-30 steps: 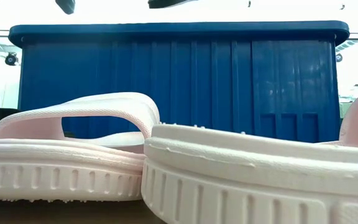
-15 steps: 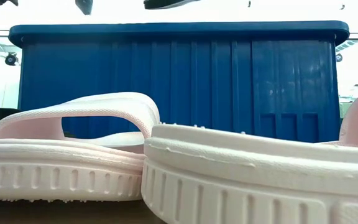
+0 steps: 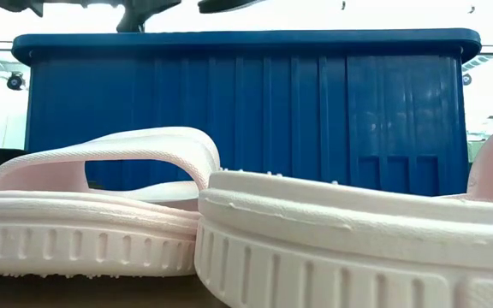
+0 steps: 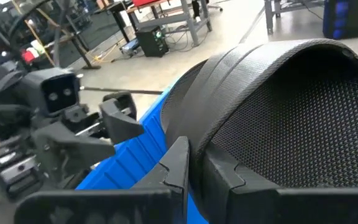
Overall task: Pick and place slides into bin
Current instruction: Put the black slide into the blue bin
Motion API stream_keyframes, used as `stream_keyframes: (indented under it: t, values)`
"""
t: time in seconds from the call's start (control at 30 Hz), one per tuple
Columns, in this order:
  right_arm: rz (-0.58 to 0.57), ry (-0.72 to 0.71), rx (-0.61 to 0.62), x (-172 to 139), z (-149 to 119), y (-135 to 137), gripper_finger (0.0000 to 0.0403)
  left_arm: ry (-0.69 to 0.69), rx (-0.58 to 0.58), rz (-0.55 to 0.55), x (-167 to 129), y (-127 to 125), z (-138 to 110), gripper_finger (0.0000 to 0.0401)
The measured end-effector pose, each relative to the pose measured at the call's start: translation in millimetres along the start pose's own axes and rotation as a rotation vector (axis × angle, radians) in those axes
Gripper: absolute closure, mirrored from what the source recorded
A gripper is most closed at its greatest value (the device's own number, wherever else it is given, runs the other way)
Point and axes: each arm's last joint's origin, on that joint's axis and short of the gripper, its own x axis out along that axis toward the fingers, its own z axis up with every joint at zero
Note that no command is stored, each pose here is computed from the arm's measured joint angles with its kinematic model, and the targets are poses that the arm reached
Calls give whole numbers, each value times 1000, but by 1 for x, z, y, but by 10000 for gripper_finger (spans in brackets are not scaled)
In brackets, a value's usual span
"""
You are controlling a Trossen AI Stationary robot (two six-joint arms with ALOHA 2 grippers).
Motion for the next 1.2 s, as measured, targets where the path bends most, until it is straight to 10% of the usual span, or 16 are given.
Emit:
stream_keyframes:
  t: [0.7, 1.2]
  values:
    - [75, 49, -50, -4, -1, 6, 381, -18, -367, 45, 3, 11, 1, 212]
    - [111, 74, -66, -4, -1, 9, 382, -68, -396, -3, 20, 12, -2, 212]
